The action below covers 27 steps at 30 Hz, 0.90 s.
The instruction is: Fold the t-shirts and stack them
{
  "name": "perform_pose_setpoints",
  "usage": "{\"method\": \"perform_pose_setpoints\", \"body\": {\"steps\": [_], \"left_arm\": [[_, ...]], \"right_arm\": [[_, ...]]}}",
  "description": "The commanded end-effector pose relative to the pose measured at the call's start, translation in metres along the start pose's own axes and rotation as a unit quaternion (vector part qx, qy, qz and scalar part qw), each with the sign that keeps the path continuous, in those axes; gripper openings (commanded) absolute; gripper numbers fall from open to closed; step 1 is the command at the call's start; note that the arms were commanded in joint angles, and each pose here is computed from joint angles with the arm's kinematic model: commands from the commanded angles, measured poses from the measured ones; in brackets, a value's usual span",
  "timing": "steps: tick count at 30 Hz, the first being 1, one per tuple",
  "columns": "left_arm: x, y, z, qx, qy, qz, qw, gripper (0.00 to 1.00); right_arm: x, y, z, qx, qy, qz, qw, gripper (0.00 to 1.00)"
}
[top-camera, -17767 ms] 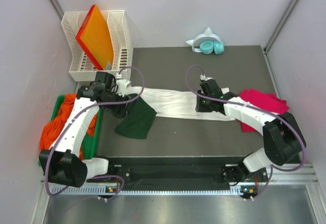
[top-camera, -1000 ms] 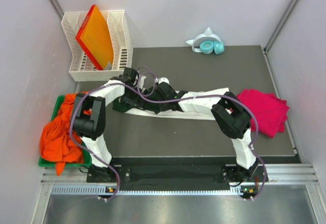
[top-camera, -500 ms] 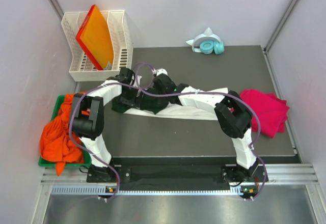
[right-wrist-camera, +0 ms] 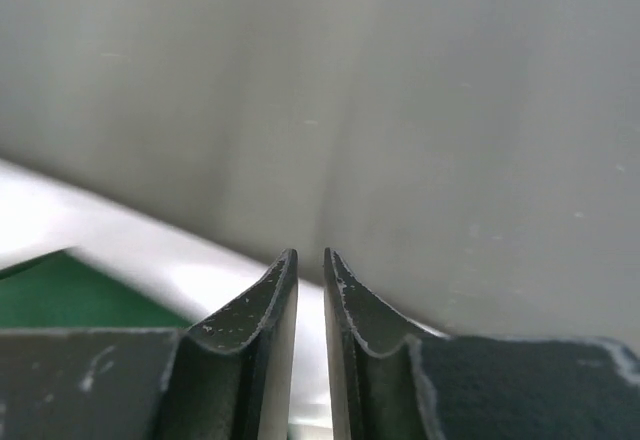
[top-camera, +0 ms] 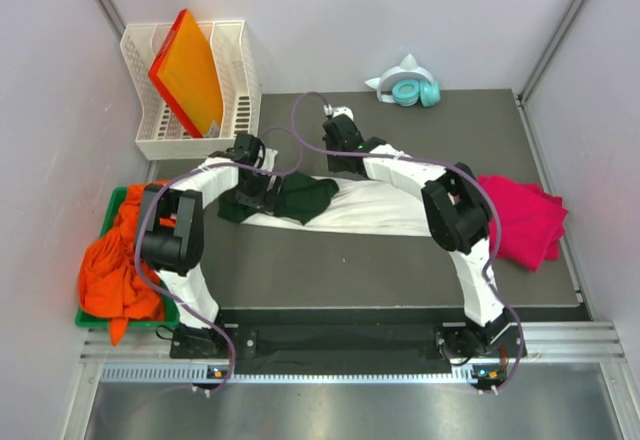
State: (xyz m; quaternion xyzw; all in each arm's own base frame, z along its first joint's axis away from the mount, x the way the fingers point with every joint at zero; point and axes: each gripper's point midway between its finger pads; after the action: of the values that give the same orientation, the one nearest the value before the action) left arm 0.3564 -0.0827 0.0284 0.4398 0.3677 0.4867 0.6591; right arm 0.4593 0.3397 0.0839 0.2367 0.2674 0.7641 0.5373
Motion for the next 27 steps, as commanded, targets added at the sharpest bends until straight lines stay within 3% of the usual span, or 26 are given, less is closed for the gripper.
{"method": "perform_pose_setpoints", "body": {"steps": [1, 6, 10, 15, 22, 27], "left_arm": [[0.016, 0.017, -0.019, 0.023, -0.008, 0.033, 0.999, 0.85], [0.012, 0.022, -0.011, 0.007, -0.006, 0.022, 1.000, 0.84], [0.007, 0.028, 0.002, -0.019, -0.007, 0.009, 1.000, 0.85], [-0.001, 0.035, 0.015, -0.041, -0.004, -0.011, 0.999, 0.85], [-0.006, 0.031, 0.021, -0.041, 0.006, -0.024, 0.999, 0.85], [-0.006, 0.031, 0.025, -0.044, 0.011, -0.025, 0.999, 0.85]], "right_arm": [[-0.006, 0.018, 0.039, -0.047, -0.005, -0.001, 0.999, 0.17], [0.025, 0.086, 0.091, -0.138, 0.023, 0.031, 0.990, 0.17], [0.048, 0.127, 0.104, -0.157, 0.033, 0.049, 0.986, 0.18], [0.083, 0.145, 0.069, -0.124, 0.029, 0.102, 0.987, 0.18], [0.112, 0.131, -0.014, -0.053, 0.042, 0.128, 0.989, 0.13], [0.117, 0.112, -0.040, -0.029, 0.049, 0.123, 0.991, 0.06]]}}
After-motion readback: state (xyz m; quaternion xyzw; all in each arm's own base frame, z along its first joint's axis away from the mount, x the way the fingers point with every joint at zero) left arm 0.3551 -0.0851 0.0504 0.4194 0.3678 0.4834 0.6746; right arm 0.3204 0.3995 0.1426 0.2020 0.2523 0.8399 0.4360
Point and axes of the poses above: each gripper's point midway between its finger pads, its own y axis back along the fingers, its own x axis along the line the jaws close on, z = x × y, and after that the axes turned 3 degrees about y, right-handed
